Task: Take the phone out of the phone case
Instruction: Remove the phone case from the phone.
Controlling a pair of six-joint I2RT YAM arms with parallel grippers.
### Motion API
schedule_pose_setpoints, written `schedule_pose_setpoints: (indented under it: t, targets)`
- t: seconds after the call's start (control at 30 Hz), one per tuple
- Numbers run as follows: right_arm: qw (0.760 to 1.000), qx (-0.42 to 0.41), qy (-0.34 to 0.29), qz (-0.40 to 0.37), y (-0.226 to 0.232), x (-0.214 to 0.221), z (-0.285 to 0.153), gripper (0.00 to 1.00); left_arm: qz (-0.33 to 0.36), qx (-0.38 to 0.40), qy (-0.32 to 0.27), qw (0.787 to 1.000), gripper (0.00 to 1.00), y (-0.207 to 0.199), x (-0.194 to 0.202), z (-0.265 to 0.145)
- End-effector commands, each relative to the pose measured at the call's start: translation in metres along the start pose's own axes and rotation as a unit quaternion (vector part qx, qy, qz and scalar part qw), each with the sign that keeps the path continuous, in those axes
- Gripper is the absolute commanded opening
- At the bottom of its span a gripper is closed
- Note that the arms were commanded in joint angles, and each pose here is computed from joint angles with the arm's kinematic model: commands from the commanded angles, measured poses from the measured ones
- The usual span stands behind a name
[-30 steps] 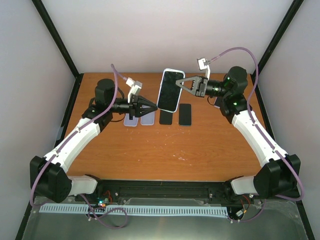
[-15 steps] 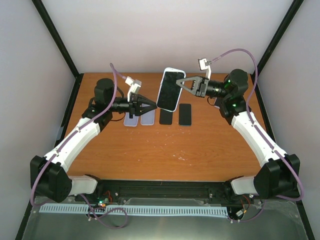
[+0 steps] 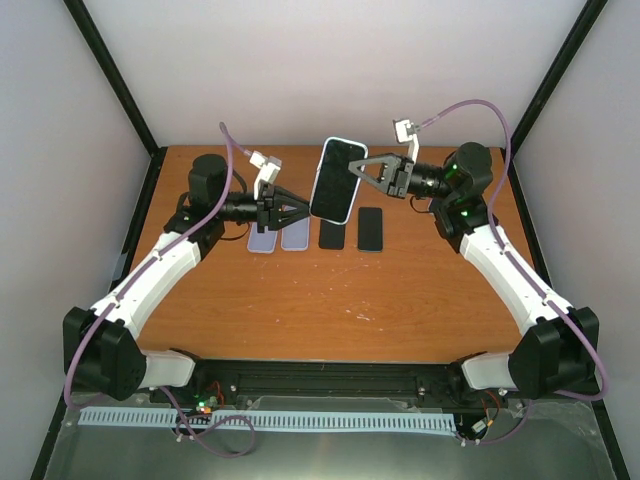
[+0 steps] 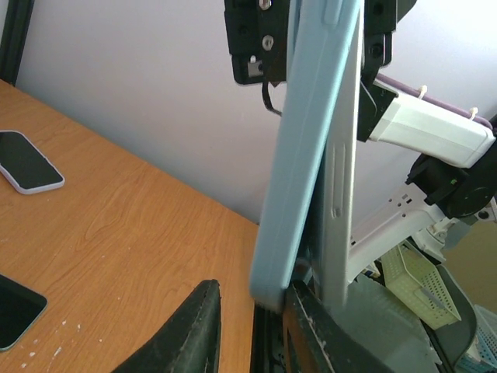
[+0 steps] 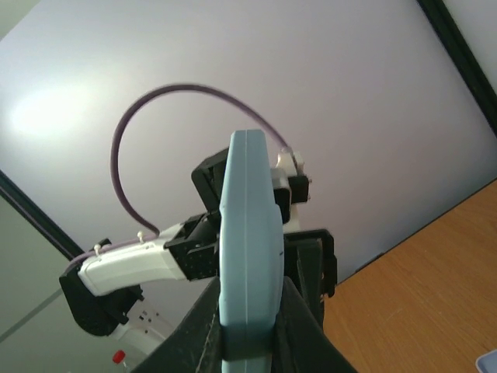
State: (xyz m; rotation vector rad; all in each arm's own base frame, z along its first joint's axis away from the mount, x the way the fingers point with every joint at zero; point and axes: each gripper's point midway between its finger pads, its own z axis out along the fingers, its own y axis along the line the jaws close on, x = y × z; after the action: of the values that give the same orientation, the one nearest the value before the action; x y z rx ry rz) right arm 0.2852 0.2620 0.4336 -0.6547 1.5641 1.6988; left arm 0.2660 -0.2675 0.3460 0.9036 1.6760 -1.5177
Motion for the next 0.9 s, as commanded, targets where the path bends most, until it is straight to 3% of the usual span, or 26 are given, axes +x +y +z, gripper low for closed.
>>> schedule_pose_setpoints:
  t: [0.0, 0.27, 0.87]
  targets:
    - [0.992, -0.086, 0.093, -0.005, 0.051, 0.041, 0.013, 0.03, 0.029, -0.039, -0.035, 0.998, 0.25, 0.010, -0.031, 0.000]
    - [0.987, -0.094, 0.130, -0.005, 0.050, 0.065, 0.017, 0.03, 0.041, -0.029, -0.037, 0.998, 0.27, 0.004, -0.039, 0.000]
    - [0.979, -0.092, 0.179, 0.023, 0.031, 0.103, 0.026, 0.03, 0.073, -0.004, -0.041, 0.996, 0.41, -0.012, -0.059, 0.001]
